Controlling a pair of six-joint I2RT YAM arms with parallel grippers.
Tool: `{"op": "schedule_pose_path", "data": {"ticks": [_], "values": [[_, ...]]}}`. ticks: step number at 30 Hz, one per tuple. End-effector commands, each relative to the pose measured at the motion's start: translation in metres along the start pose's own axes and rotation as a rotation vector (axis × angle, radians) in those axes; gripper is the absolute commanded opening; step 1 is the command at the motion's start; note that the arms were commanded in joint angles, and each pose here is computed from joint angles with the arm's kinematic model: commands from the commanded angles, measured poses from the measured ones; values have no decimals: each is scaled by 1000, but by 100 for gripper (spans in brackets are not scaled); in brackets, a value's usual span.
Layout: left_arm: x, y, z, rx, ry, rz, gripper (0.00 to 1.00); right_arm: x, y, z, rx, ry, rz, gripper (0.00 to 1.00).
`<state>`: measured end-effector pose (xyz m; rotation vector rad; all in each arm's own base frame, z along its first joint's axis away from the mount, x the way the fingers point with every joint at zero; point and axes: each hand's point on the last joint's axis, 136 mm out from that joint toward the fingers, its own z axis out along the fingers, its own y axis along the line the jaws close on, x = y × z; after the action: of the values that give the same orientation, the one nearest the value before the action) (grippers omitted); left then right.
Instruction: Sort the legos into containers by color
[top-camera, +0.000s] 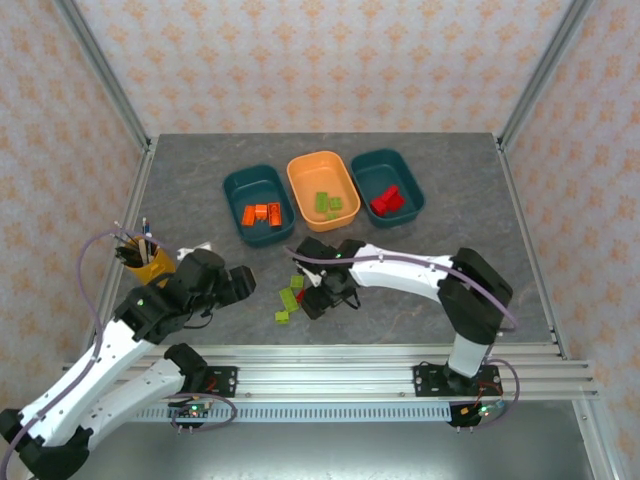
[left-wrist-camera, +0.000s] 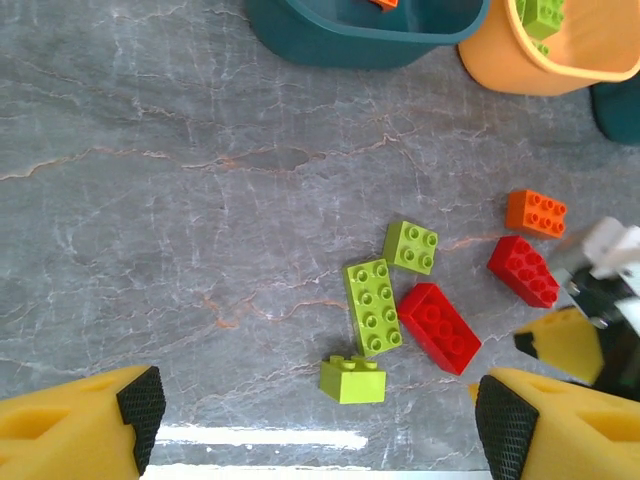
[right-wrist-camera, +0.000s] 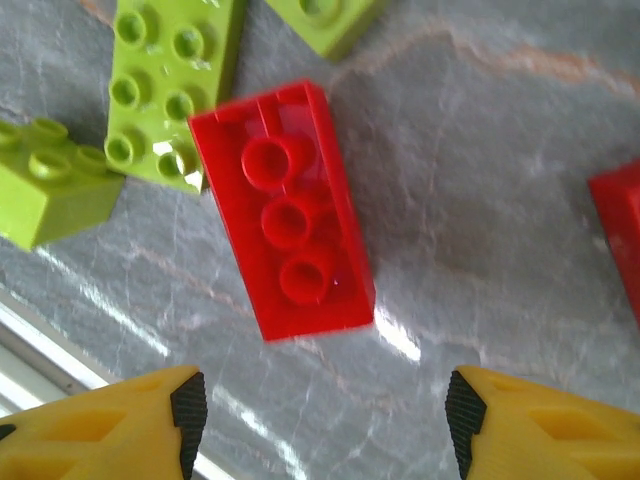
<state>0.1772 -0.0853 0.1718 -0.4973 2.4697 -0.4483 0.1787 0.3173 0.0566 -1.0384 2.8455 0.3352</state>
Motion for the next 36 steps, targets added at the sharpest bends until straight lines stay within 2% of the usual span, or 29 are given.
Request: {"op": "schedule_pose_path", "data": {"ticks": [1, 8, 12, 19, 23, 26, 29, 32, 36], "values": [[6, 22, -8, -47, -24, -36, 86, -21, 7, 0, 3, -36, -89, 67], [7, 26, -13, -38, -37, -65, 86, -26, 9, 21, 3, 12, -112, 66], [5, 23, -13, -27, -43, -71, 85, -29, 7, 31, 19, 29, -121, 62], [3, 17, -11, -7, -44, -74, 85, -30, 1, 40, 53, 35, -102, 38], [2, 10, -8, 13, -36, -65, 85, -29, -3, 35, 71, 15, -83, 32], [-2, -4, -6, 50, -32, -53, 86, -35, -6, 14, 80, -44, -46, 29], [-13, -27, -5, 100, -31, -36, 85, -48, -21, -24, 99, -138, 38, 29], [-27, -54, -4, 138, -33, -13, 86, -62, -50, -65, 124, -231, 158, 28], [-47, -97, 4, 194, -25, 16, 86, -84, -112, -114, 179, -343, 355, 27]]}}
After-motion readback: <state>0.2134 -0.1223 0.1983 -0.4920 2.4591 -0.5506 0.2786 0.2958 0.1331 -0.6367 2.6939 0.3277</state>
